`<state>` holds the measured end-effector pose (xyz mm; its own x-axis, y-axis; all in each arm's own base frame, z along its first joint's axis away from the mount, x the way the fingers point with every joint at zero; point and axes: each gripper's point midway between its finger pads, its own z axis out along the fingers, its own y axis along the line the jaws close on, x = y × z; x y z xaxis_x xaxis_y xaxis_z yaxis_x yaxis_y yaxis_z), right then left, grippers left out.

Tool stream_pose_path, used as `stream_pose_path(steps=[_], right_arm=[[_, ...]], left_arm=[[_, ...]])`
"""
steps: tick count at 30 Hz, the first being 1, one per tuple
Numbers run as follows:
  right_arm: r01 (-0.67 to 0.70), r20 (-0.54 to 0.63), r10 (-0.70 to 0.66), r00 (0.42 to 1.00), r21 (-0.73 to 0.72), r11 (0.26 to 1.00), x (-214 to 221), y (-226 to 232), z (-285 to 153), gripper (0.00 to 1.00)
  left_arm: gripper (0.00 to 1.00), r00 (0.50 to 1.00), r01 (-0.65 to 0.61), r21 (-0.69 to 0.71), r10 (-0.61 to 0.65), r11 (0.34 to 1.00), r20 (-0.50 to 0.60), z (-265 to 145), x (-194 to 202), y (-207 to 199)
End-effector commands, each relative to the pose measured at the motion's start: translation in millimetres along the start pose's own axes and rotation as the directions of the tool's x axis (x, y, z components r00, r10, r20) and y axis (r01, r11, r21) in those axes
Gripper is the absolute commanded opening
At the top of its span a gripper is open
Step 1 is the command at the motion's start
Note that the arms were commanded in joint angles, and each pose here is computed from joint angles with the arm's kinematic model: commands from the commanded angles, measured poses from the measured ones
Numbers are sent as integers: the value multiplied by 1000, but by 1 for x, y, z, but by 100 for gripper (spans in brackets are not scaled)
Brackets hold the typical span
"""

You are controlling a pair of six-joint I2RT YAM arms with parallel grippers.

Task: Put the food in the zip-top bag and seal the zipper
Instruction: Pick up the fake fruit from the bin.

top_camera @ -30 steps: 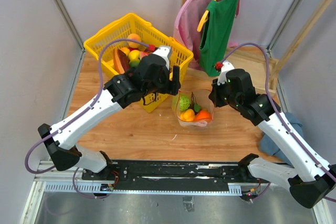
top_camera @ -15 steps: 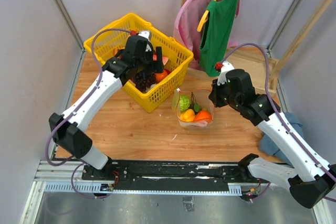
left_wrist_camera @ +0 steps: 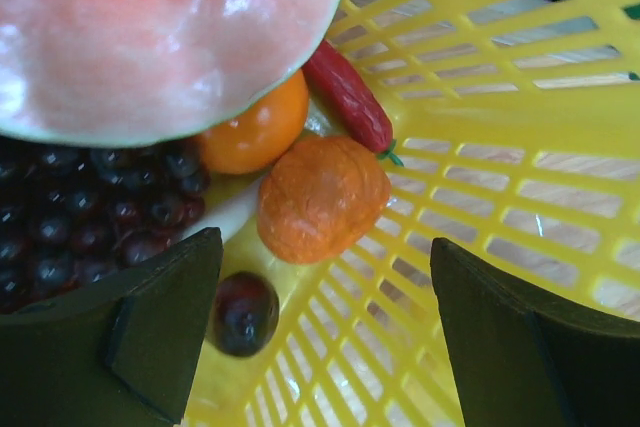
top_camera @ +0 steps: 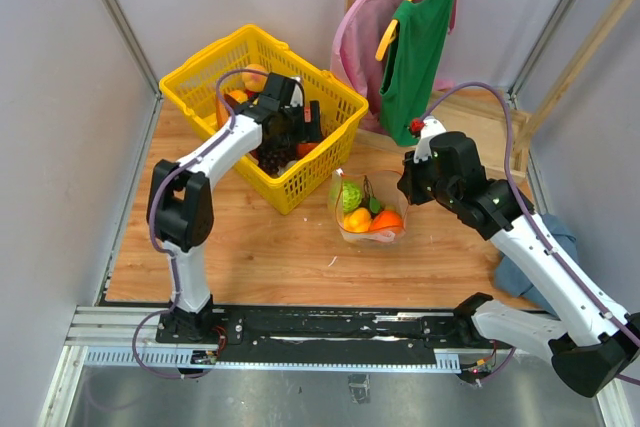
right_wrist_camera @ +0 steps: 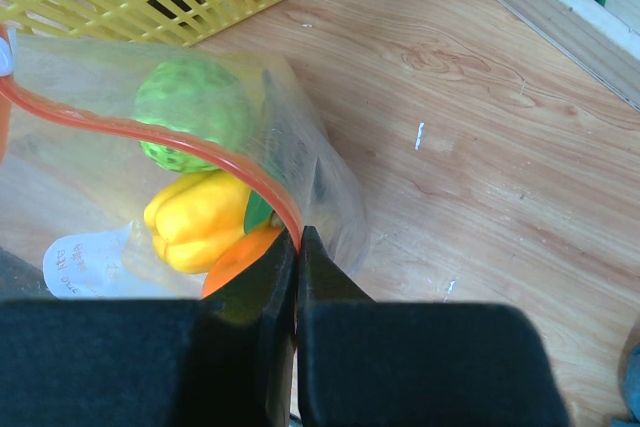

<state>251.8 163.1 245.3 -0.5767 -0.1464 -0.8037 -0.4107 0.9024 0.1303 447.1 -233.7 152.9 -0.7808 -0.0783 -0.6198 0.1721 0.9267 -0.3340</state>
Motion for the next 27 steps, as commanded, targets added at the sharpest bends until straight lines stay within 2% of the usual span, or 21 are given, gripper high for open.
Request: stream_pose_path(steps=[1,10,18,23,27], right_arm=[[5,8,-5,1000,-15,1000,-1,5,2,0],[6,1,-6,1000,-17,1000,-1,5,4,0],[1,0,-1,1000,-19,1000,-1,6,5,0],[-1,12,1,1000,-16,1000,-2,5,2,1],[-6,16,6,1000,-18,1000,-2,6,2,0]], left_arm=[[89,1000,9,85,-7,996,-23,25,-4,-13],[89,985,26,30,-20,999,-174,76,45,11],[85,973,23,19,-18,1000,-229,86,69,21],[73,982,11,14,-8,1000,-188,68,56,18],[55,990,6,12,-4,1000,-143,49,44,14]])
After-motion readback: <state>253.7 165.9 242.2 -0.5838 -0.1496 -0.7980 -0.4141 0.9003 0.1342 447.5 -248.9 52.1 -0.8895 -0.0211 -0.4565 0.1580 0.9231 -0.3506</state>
